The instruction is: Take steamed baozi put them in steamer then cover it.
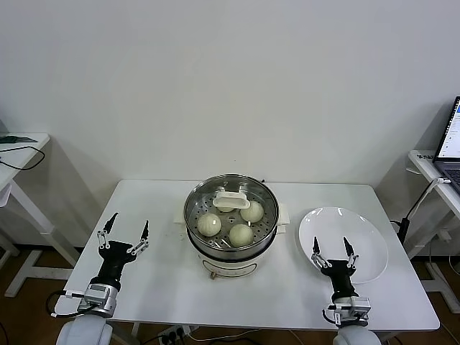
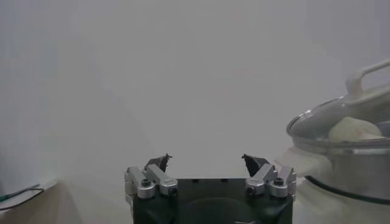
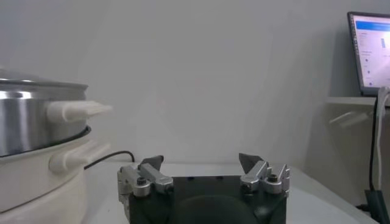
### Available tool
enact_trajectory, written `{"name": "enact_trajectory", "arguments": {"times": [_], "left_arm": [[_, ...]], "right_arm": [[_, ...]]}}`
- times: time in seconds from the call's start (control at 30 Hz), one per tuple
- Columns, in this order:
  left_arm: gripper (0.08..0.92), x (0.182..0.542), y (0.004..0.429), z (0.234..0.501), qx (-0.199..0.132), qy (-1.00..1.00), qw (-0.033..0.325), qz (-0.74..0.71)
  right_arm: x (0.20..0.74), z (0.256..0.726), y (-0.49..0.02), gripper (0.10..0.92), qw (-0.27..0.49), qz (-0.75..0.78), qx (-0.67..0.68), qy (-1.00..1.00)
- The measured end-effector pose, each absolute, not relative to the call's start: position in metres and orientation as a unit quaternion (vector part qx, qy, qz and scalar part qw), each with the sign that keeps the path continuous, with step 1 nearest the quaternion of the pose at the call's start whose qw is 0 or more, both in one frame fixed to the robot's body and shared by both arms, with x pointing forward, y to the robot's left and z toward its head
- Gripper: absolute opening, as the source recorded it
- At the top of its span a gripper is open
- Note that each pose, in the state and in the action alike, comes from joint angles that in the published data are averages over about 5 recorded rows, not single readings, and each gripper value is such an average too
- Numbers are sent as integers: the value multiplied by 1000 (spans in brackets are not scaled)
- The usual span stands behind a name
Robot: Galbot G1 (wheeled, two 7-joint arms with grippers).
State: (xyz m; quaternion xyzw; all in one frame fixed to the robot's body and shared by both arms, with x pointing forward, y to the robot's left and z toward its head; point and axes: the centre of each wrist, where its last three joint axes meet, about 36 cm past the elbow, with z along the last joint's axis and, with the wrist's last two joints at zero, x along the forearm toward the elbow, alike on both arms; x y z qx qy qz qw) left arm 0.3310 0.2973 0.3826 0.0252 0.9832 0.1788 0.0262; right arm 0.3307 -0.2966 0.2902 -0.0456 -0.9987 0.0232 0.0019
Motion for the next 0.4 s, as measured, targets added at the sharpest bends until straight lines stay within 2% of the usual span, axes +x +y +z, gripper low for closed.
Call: {"name": "enact_trajectory", "arguments": {"times": [0.4], "left_arm": [[823,331,296,379,31,982,24,182]], "right_arm": [[330,291,-298,823,0,24,-45,-999]]}}
